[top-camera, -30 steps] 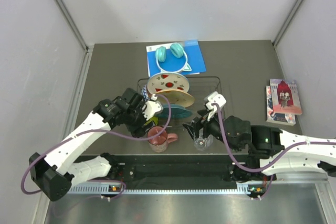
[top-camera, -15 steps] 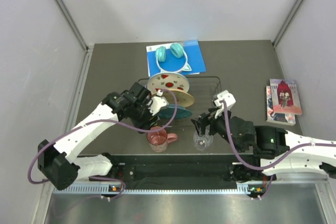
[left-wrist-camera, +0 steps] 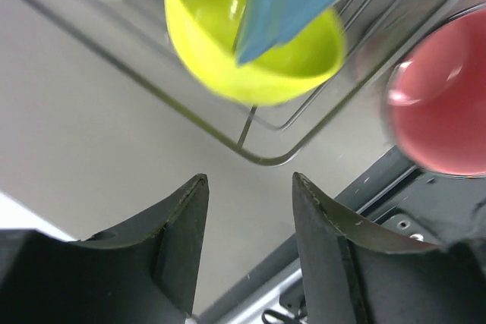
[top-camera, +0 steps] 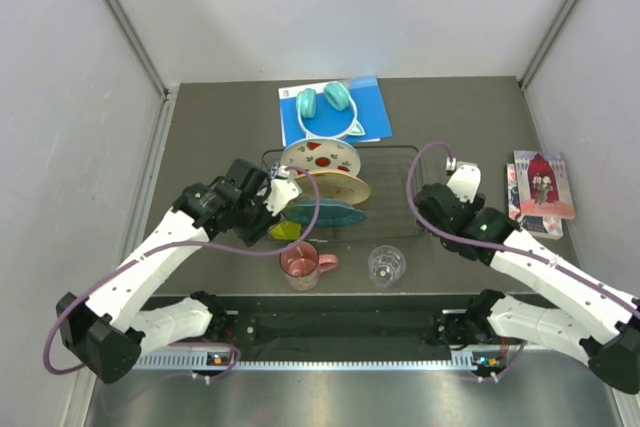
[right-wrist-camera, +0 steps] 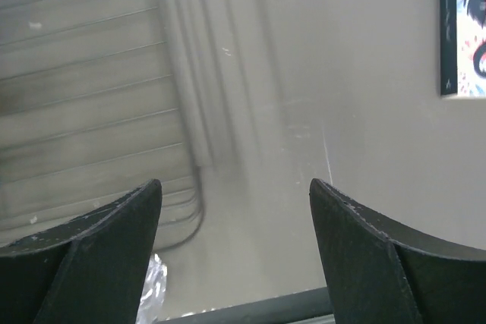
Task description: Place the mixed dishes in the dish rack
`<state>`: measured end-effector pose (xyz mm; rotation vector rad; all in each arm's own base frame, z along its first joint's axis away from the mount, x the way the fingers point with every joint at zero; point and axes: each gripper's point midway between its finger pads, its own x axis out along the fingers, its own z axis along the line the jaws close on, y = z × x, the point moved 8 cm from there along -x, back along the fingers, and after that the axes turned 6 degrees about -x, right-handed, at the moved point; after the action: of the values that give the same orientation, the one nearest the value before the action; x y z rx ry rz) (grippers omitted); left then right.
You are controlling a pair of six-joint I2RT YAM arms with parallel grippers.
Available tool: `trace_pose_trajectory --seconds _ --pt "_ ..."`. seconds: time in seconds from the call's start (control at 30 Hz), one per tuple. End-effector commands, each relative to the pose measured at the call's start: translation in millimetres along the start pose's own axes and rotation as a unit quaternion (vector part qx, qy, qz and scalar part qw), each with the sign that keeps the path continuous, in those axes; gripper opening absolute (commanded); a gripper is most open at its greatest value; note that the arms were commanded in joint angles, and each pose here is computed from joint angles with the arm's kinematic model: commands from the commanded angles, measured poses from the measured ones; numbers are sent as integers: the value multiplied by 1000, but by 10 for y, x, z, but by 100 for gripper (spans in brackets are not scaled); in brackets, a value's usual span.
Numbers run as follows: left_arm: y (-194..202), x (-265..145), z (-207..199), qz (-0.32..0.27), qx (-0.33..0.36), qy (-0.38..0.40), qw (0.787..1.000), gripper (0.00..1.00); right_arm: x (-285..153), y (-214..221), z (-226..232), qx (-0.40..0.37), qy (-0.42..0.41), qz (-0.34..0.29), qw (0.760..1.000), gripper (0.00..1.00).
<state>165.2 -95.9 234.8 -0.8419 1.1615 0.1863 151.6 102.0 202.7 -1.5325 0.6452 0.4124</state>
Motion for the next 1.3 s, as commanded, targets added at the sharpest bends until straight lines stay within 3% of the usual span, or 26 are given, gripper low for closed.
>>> trace_pose_trajectory --seconds 0.0,0.47,0.63,0.83,1.1,1.27 --pt "116 181 115 23 5 -10 1000 52 211 33 42 21 -29 50 998 76" --pt "189 560 111 28 3 3 1000 48 357 6 182 -1 -68 88 994 70" --pt "108 712 152 18 0 -5 1000 46 558 -16 262 -6 -75 98 992 47" --pt "43 752 248 10 -1 -33 999 44 803 -93 373 -15 -73 95 993 27" --pt "-42 739 425 4 -6 -51 999 42 991 -257 441 -25 -83 79 993 27" --pt "-88 559 433 3 -15 -52 999 45 986 -384 475 -31 -92 68 993 43"
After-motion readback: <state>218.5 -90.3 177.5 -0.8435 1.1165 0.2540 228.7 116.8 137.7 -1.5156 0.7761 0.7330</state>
